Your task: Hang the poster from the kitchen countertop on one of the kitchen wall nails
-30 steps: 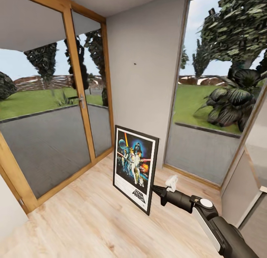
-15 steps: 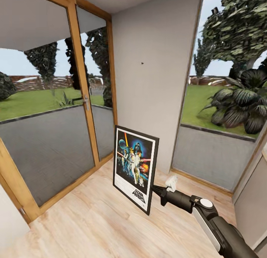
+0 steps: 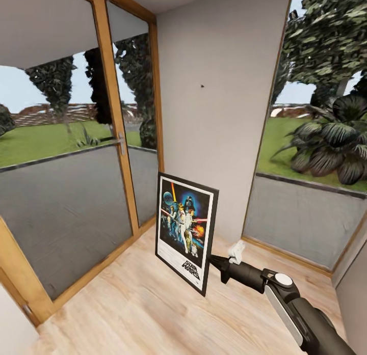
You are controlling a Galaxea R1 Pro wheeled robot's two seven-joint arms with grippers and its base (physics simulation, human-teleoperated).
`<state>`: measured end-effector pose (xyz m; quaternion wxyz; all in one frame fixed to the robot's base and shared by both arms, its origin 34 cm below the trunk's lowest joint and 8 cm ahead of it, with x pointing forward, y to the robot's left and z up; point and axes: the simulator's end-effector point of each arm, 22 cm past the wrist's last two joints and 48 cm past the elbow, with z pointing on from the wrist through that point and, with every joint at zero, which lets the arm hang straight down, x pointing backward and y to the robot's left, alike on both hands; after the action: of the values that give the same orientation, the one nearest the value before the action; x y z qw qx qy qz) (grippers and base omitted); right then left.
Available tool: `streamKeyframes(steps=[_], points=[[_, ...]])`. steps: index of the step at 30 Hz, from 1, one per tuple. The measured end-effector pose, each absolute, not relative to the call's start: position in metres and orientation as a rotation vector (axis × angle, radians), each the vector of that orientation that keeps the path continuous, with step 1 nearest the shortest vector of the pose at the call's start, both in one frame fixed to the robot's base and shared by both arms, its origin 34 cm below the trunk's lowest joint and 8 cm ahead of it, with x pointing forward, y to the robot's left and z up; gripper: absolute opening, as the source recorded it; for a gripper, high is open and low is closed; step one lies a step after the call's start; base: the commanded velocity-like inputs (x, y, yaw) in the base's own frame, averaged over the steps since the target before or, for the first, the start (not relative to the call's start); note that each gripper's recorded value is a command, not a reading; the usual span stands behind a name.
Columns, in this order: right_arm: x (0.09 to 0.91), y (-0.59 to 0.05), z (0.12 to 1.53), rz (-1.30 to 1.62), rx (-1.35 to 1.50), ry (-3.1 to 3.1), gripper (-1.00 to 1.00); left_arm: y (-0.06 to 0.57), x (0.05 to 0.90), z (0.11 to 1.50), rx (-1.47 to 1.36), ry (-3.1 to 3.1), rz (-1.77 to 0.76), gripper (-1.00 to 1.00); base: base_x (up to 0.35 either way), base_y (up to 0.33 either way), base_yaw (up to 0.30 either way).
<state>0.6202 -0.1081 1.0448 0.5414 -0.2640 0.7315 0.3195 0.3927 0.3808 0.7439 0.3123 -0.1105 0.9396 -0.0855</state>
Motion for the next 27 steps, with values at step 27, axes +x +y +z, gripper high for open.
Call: streamKeyframes(steps=[27], points=[[0.6195,-0.1080,1.0499,0.755,-0.631,1.729,-1.00,0.3795,0.3911,0.7431,-0.297,2.479,-0.231,1.00,0.232,0.296,-0.263]])
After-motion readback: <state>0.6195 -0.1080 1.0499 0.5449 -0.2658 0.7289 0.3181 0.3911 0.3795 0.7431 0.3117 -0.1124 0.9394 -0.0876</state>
